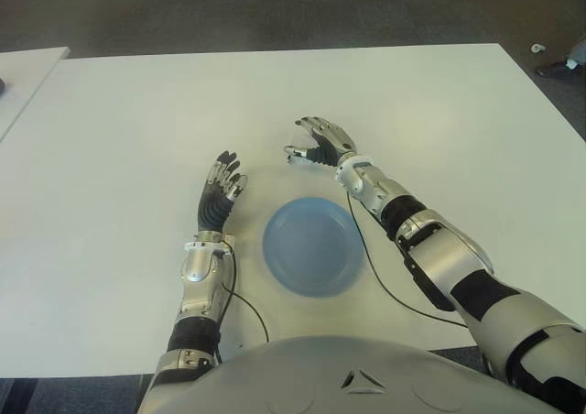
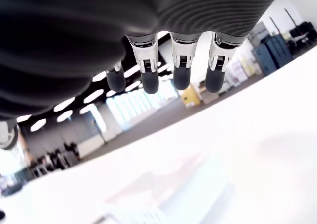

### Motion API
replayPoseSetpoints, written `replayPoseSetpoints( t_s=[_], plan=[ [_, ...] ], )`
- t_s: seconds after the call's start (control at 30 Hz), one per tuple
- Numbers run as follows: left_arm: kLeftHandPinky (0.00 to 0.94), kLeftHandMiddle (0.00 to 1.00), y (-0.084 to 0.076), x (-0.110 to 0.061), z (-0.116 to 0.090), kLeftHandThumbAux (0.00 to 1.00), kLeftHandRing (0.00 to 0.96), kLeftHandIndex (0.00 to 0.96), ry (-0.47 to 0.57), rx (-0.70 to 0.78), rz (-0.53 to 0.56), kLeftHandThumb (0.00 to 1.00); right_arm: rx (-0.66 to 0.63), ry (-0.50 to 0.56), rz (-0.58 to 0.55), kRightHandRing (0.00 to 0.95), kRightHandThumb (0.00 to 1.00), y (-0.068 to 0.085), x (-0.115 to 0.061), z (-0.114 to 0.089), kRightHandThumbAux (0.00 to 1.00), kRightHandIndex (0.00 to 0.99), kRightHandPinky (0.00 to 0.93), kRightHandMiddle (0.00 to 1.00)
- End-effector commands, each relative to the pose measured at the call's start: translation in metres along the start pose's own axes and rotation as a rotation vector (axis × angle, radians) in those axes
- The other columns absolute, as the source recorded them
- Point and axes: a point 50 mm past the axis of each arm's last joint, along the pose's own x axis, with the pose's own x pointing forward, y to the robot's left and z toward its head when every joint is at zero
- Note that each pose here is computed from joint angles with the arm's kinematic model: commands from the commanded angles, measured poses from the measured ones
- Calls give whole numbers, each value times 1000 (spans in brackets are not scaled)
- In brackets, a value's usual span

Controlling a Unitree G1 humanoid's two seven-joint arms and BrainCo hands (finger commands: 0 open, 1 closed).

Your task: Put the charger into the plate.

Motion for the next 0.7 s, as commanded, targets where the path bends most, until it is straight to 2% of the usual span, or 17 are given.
replayPoseSetpoints(
  t_s=[0.03, 0.27, 0.7],
  plan=[
    [127, 115, -3, -20, -25, 590, 119, 34, 146, -26, 19, 52, -22, -15, 62, 0, 376, 9, 1, 5, 118, 0, 0, 0],
    [129, 117, -4, -20, -23, 578, 122, 32, 136, -33, 10, 49, -36, -1, 158, 0, 388, 21, -1, 6, 117, 0, 0, 0],
    [129, 126, -5, -23, -22, 575, 127, 42, 122, -52, 11, 62, -34, 15, 238, 0, 388, 25, -3, 1, 127, 0, 0, 0]
  ],
)
